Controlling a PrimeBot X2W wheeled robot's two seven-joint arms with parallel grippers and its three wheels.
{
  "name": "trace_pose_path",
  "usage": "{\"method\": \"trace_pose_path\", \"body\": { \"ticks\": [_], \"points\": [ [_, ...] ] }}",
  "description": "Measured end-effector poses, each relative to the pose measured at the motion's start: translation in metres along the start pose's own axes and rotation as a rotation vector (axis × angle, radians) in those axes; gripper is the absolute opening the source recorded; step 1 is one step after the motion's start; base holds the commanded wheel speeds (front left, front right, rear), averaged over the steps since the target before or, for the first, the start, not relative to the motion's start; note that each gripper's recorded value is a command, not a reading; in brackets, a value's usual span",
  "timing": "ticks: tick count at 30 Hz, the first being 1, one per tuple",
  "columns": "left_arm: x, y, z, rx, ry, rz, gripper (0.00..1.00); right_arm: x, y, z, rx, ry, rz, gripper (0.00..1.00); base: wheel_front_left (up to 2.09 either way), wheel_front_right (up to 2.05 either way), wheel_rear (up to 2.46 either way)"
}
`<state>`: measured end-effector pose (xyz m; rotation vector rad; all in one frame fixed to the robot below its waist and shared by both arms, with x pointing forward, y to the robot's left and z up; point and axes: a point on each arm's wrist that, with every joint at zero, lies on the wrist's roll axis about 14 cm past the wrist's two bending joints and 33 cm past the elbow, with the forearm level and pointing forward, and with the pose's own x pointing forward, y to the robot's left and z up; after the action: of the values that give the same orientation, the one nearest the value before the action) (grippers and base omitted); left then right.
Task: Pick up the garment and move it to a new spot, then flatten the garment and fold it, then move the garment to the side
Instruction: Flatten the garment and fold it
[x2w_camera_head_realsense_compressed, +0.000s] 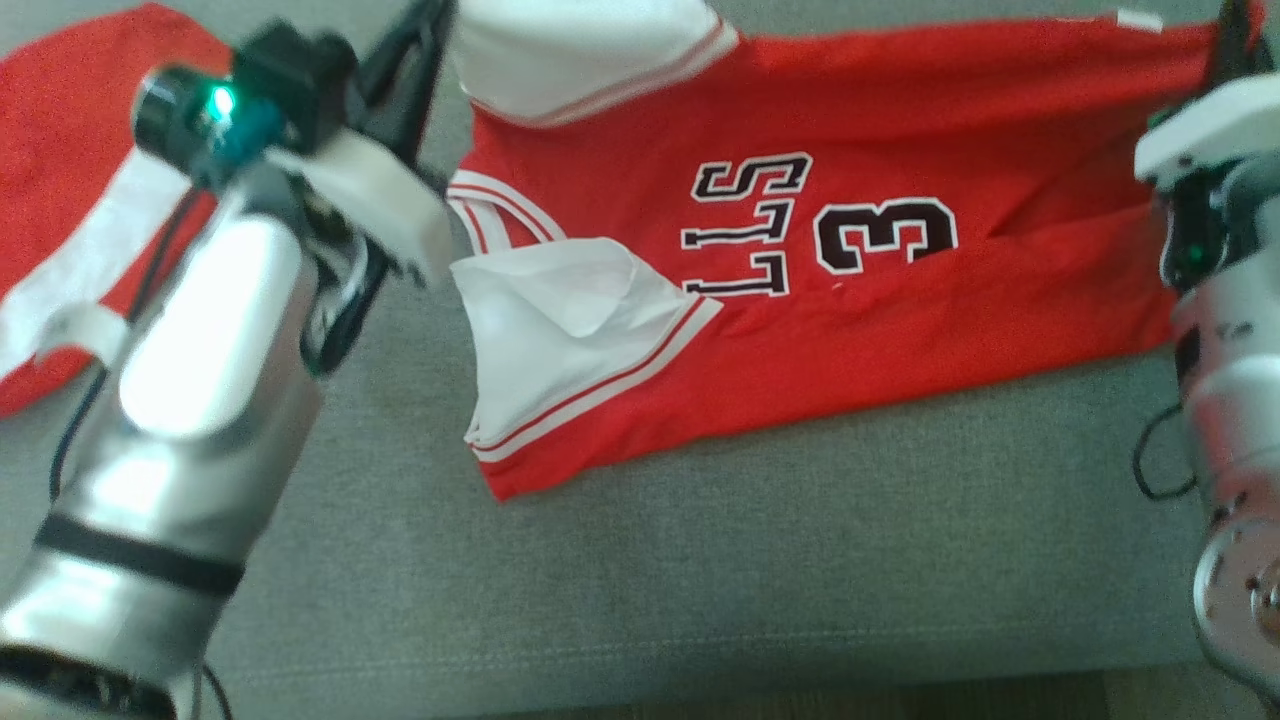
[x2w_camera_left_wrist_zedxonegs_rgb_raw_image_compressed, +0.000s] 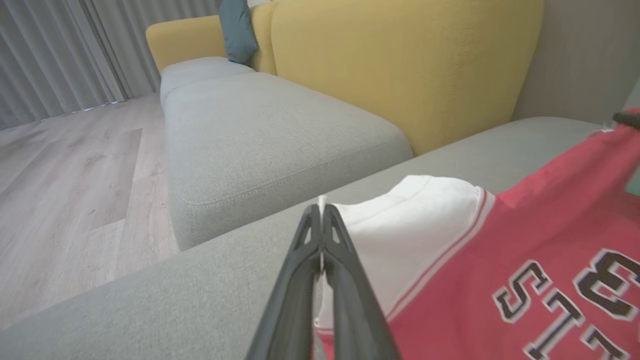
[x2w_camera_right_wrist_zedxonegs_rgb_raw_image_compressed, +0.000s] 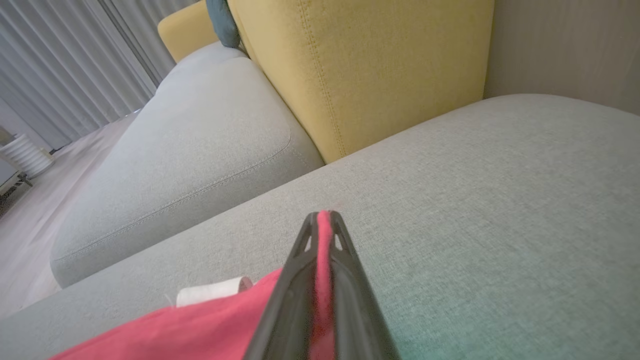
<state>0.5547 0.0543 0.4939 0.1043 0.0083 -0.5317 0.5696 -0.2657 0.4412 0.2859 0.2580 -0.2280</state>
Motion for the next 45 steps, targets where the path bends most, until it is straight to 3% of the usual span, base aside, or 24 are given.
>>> {"method": "trace_pose_path", "body": {
  "ticks": [8,11,19,31,32,33,34,35,36,43,45],
  "points": [
    [-0.056,-0.019,0.014,0.018,0.04,-0.036,0.0,-0.032,0.001,-0.028,-0.027,0.116,0.036,0.0,0.0,0.0,0.0],
    [-0.08,-0.03,0.012,0.021,0.078,-0.056,0.0,-0.045,-0.009,-0.036,-0.107,0.149,0.044,0.0,0.0,0.0,0.0],
    [-0.131,-0.058,0.0,0.038,0.187,-0.124,0.0,-0.068,-0.036,-0.044,-0.164,0.211,0.022,0.0,0.0,0.0,0.0],
    [-0.155,-0.09,-0.036,0.053,0.326,-0.203,0.0,-0.095,-0.055,-0.067,-0.261,0.345,0.027,0.0,0.0,0.0,0.0],
    [-0.157,-0.088,-0.042,0.054,0.344,-0.193,0.0,-0.097,-0.055,-0.067,-0.27,0.346,0.031,0.58,0.0,0.0,0.0],
    [-0.158,-0.087,-0.046,0.055,0.352,-0.184,0.29,-0.099,-0.055,-0.066,-0.271,0.342,0.032,1.0,0.0,0.0,0.0],
    [-0.159,-0.085,-0.05,0.052,0.359,-0.171,0.56,-0.1,-0.056,-0.064,-0.268,0.336,0.032,1.0,0.0,0.0,0.0],
    [-0.159,-0.083,-0.054,0.05,0.364,-0.16,0.92,-0.1,-0.057,-0.061,-0.265,0.326,0.032,1.0,0.0,0.0,0.0],
    [-0.158,-0.081,-0.055,0.051,0.363,-0.149,1.0,-0.101,-0.057,-0.058,-0.265,0.314,0.033,1.0,0.0,0.0,0.0],
    [-0.143,-0.063,-0.029,-0.024,0.225,-0.016,1.0,-0.106,-0.042,-0.016,-0.261,0.124,0.081,1.0,0.0,0.0,0.0],
    [-0.136,-0.049,-0.004,-0.082,0.115,0.075,1.0,-0.111,-0.024,0.016,-0.268,-0.022,0.133,1.0,0.0,0.0,0.0]
  ]
}}
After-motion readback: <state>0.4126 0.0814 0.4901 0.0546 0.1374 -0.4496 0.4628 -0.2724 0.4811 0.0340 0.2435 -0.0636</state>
